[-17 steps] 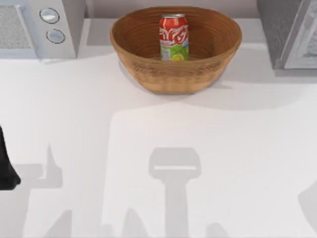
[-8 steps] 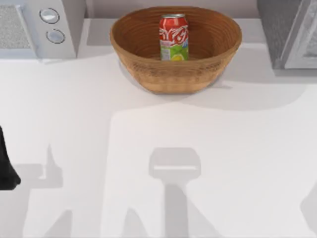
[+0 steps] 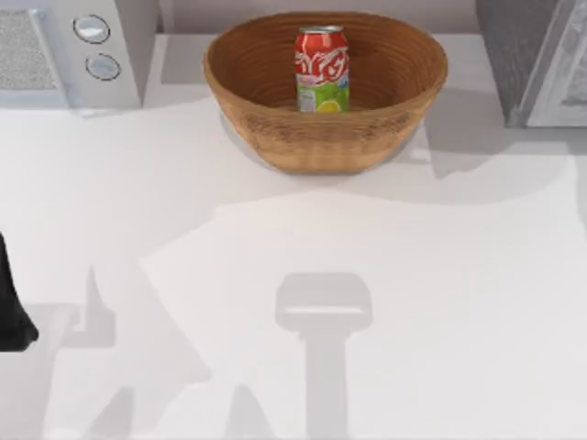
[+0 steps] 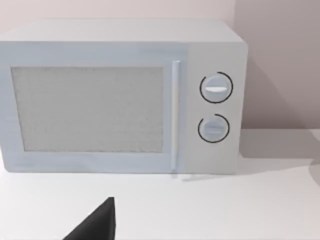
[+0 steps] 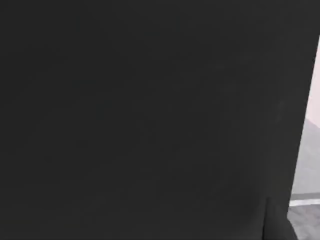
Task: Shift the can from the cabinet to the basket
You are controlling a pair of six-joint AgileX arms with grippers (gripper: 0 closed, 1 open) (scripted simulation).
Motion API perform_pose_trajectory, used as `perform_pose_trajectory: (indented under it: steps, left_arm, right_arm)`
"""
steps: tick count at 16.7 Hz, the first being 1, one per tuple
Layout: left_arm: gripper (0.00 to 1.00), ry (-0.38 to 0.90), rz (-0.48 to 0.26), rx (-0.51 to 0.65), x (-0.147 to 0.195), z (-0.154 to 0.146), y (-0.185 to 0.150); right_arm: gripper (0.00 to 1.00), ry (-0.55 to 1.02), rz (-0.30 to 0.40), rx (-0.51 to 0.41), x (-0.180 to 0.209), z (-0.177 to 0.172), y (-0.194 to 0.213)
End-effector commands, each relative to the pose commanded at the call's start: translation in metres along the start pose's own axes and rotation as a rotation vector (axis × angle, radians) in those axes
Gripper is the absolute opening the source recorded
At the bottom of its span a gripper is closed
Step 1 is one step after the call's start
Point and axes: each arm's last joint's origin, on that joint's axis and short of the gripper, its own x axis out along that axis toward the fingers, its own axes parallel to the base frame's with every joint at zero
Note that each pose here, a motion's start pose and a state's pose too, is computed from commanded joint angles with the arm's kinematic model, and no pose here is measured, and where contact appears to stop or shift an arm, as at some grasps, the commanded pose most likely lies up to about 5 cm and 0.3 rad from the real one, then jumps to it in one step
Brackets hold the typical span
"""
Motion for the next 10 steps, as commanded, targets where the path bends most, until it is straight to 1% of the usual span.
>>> perform_pose_trajectory:
  steps: [3, 5, 7, 10]
  left_arm:
    - [1.0, 0.0, 0.0, 0.0, 0.0, 0.0, 0.0]
    - [1.0, 0.0, 0.0, 0.0, 0.0, 0.0, 0.0]
    - [1.0, 0.0, 0.0, 0.0, 0.0, 0.0, 0.0]
    - [1.0, 0.0, 0.0, 0.0, 0.0, 0.0, 0.0]
  right_arm:
    - [1.0, 0.002, 0.0, 0.0, -0.007, -0.002, 0.062]
    - [1.0, 0.004, 0.0, -0.002, -0.018, -0.003, 0.09]
    - [1.0, 0.005, 0.0, -0.003, -0.028, -0.004, 0.108]
    - [1.0, 0.005, 0.0, -0.004, -0.035, -0.005, 0.119]
